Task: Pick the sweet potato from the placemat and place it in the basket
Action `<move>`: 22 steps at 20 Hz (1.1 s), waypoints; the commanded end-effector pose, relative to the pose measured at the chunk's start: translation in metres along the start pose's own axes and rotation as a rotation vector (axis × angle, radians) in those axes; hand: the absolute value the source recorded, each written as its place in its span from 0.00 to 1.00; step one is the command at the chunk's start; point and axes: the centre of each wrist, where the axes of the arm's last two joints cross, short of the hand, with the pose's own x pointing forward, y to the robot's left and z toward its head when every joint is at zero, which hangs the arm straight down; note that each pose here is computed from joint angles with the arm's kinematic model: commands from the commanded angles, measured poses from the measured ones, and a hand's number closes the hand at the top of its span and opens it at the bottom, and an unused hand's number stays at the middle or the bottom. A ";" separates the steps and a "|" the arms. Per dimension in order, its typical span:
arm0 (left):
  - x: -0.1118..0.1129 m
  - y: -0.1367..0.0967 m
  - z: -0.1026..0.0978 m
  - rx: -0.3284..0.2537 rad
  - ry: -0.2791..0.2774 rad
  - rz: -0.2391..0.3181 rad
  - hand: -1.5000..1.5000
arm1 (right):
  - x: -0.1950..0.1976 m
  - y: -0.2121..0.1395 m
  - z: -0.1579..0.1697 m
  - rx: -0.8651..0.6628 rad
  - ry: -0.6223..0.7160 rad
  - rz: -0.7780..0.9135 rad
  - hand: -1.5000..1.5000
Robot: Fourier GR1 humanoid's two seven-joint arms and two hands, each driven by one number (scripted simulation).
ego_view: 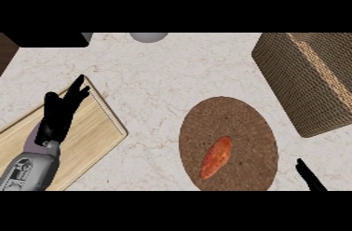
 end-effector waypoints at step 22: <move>-0.003 -0.015 0.007 -0.028 0.004 0.000 0.50 | -0.004 0.059 -0.077 -0.087 0.004 0.039 0.00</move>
